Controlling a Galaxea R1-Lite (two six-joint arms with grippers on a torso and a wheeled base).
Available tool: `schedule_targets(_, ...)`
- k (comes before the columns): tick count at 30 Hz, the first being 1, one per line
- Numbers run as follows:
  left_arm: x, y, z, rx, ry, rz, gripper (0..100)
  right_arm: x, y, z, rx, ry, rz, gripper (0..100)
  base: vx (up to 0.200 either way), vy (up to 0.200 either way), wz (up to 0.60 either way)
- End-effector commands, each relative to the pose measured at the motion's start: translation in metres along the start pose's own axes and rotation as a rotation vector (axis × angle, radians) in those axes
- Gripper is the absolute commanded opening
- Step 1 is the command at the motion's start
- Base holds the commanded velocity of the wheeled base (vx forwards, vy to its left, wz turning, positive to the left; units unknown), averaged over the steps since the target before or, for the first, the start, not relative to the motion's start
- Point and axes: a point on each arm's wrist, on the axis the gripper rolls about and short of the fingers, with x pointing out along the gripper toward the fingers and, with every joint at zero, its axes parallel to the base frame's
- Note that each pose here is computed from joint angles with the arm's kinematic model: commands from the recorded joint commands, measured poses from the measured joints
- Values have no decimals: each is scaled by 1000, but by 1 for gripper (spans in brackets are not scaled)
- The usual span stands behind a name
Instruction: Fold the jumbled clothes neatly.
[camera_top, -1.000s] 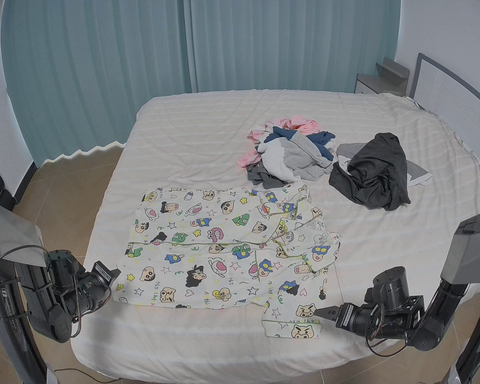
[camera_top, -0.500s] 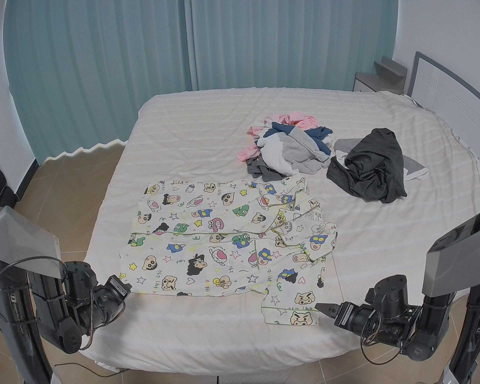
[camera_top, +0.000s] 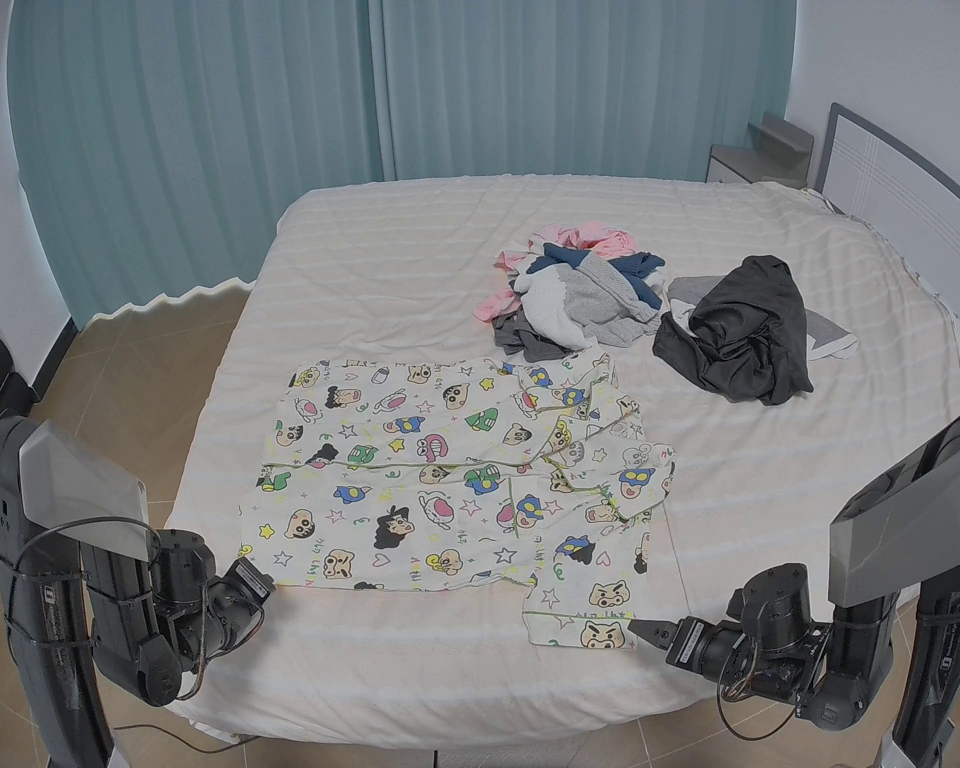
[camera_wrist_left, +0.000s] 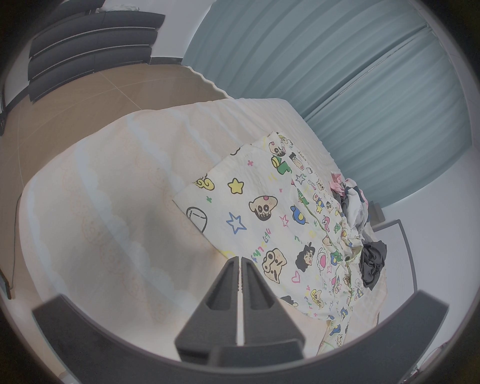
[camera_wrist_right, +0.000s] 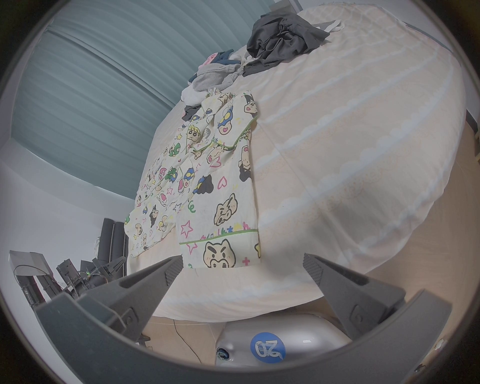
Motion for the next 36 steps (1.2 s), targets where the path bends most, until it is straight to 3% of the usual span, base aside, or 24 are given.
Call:
schedule_targets(1, 2, 0, 0, -1, -9, -6, 0, 0, 0, 0, 0, 2, -2, 100, 0, 0, 0)
schedule_targets(7, 3, 1, 0, -1, -23, 6, 0, 0, -1, -1, -1, 3, -3, 100, 0, 0, 0)
schedule_targets(8, 3, 1, 0, -1, -21, 8, 100, -1, -1, -1, 0, 3, -5, 100, 0, 0, 0)
schedule_targets(36, 49, -1, 9, -26, -98, 47, 100, -11, 7, 7, 8, -47, 51, 100, 0, 0, 0)
